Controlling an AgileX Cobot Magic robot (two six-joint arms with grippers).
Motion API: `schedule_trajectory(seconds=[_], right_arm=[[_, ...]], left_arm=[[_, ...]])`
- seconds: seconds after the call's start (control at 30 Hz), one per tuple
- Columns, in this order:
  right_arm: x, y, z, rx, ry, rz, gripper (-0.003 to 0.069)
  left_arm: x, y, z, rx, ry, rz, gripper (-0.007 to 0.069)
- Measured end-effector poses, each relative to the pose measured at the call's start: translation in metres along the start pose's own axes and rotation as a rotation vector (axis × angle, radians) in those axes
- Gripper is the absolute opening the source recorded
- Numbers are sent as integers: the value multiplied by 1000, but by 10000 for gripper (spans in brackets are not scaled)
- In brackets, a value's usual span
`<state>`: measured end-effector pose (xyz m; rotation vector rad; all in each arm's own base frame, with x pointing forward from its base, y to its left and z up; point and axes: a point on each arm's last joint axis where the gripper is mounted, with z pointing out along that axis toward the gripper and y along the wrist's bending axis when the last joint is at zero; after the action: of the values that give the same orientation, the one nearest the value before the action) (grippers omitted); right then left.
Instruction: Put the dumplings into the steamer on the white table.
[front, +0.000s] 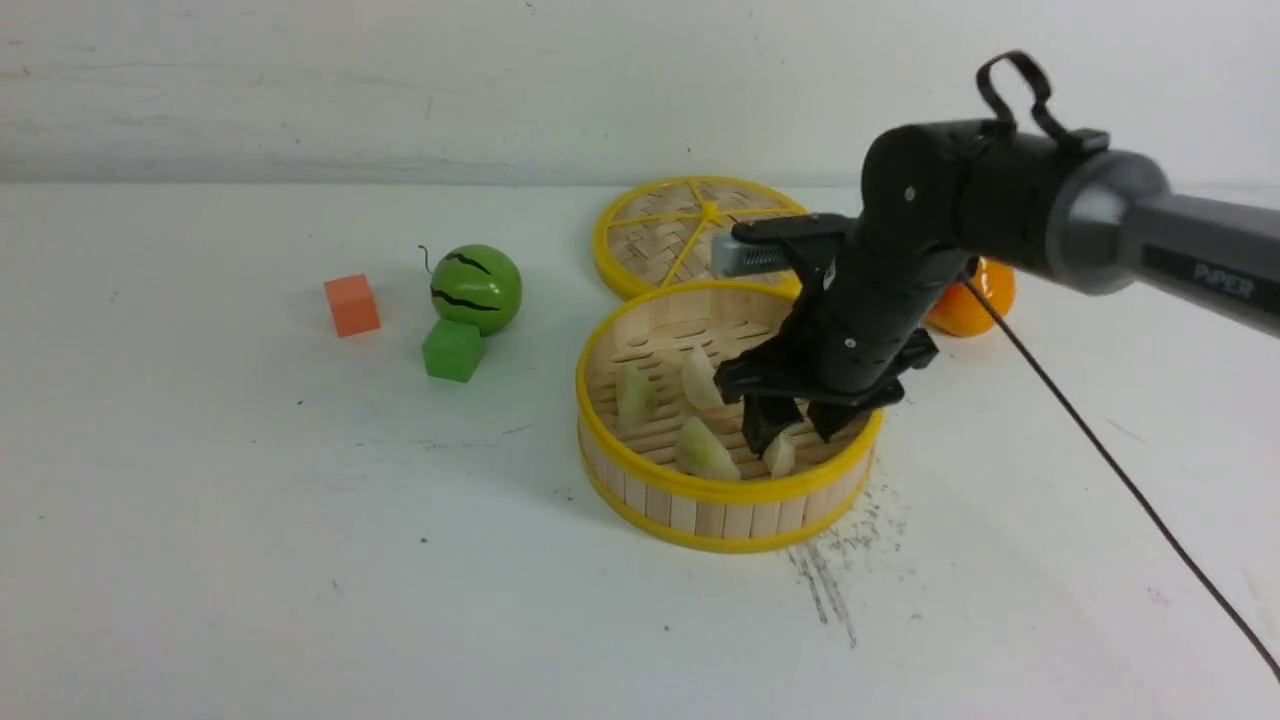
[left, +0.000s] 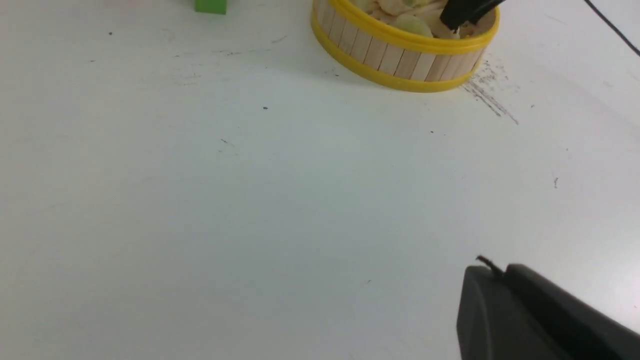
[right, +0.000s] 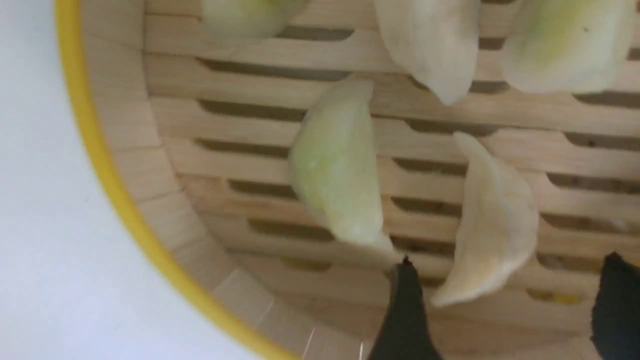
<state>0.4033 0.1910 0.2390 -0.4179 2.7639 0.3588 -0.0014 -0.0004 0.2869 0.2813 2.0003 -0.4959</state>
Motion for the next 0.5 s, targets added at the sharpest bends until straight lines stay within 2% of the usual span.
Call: schedule_trajectory(seconds=[0.1, 0.2, 0.33, 0.5], right_arm=[[3, 11, -48, -14, -46, -82, 475], [14, 28, -109, -32, -149, -187, 421], [49, 46, -173, -60, -284, -289, 286], [107, 41, -213, -70, -422, -304, 77]], left_arm=[[0, 0, 0, 0, 0, 0, 30], [0, 0, 0, 0, 0, 0, 34], [0, 0, 0, 0, 0, 0, 39], [0, 0, 0, 0, 0, 0, 39]])
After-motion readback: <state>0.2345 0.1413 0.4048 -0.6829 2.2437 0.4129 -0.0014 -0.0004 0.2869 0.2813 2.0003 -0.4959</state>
